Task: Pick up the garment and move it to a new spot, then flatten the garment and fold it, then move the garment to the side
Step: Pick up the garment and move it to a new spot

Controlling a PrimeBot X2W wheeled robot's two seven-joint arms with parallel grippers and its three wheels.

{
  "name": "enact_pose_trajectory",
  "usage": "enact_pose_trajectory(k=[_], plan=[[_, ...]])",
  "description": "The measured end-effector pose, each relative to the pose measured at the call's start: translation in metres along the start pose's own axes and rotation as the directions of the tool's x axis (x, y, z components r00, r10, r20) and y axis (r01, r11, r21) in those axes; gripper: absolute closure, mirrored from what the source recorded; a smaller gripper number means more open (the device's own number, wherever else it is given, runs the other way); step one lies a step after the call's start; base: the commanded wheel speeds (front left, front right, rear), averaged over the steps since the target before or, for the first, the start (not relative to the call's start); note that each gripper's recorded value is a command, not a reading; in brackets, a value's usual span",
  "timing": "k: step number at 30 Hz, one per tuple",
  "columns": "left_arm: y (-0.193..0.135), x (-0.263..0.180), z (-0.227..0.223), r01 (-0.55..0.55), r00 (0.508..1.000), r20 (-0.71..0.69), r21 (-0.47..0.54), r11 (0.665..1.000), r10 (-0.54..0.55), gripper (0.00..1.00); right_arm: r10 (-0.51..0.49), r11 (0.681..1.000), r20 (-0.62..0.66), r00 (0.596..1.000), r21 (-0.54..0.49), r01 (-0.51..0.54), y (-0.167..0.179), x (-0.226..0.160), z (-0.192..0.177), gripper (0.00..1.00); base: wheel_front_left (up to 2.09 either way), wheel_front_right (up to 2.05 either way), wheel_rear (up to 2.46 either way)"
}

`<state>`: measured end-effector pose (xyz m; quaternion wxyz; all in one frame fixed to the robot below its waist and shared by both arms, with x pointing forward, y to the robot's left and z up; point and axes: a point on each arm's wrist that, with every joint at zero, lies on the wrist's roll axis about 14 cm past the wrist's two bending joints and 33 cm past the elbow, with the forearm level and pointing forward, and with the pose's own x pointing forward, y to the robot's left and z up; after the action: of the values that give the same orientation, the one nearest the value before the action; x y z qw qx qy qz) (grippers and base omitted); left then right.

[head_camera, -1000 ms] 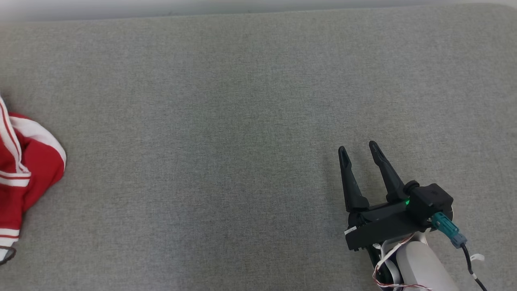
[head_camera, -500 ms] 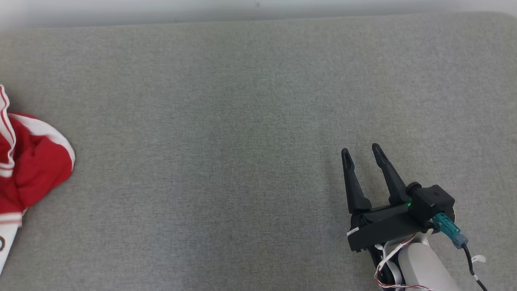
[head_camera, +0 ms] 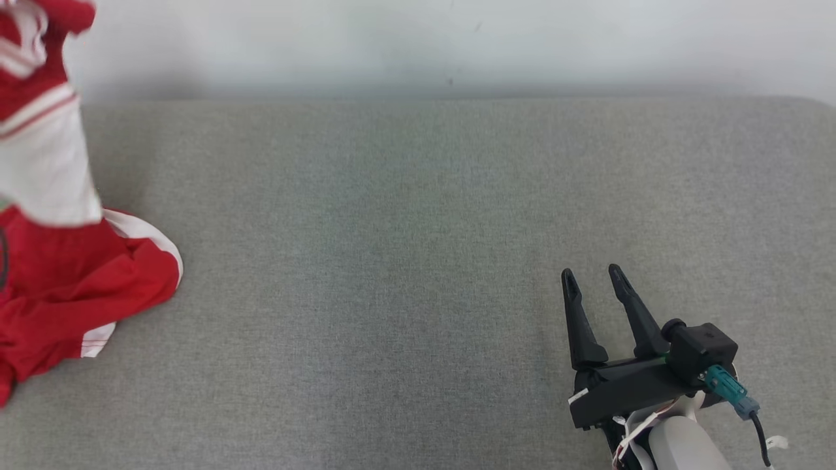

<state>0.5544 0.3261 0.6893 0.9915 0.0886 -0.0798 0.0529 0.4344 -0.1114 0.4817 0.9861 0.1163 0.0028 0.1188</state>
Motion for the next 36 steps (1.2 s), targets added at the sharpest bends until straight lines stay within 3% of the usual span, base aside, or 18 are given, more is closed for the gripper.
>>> enact_pose_trajectory(k=[4,9,16,17,22,30,36], plan=[[-0.030,-0.002,0.070,0.088,0.984,0.154,-0.009,0.996,-0.085,1.00,-0.004,1.000,0.030,1.000,0.012,0.003,0.001,-0.005,0.011,0.00,0.00,0.00,0.00],[-0.090,-0.010,0.128,0.250,0.929,0.284,-0.006,0.968,-0.238,1.00,-0.036,0.999,0.055,0.998,0.018,0.035,-0.008,-0.016,0.022,0.00,0.00,0.00,0.00],[-0.171,-0.027,0.155,0.441,0.844,0.354,-0.028,0.897,-0.403,1.00,-0.141,0.990,0.085,0.986,0.010,0.141,-0.041,-0.040,0.034,0.00,0.00,0.00,0.00],[-0.194,-0.031,0.156,0.490,0.820,0.366,-0.052,0.870,-0.439,1.00,-0.180,0.984,0.094,0.979,0.007,0.180,-0.053,-0.049,0.038,0.00,0.00,0.00,0.00],[-0.256,-0.042,0.138,0.607,0.764,0.357,-0.112,0.787,-0.538,1.00,-0.277,0.960,0.112,0.954,0.002,0.278,-0.083,-0.072,0.045,0.00,0.00,0.00,0.00],[-0.343,-0.066,0.064,0.713,0.700,0.246,-0.281,0.642,-0.670,1.00,-0.363,0.931,0.120,0.924,-0.001,0.366,-0.107,-0.097,0.049,0.00,0.00,0.00,0.00],[-0.386,-0.097,-0.036,0.702,0.654,0.044,-0.408,0.584,-0.755,1.00,-0.373,0.927,0.095,0.923,0.003,0.375,-0.110,-0.096,0.041,0.00,0.00,0.00,0.00]])
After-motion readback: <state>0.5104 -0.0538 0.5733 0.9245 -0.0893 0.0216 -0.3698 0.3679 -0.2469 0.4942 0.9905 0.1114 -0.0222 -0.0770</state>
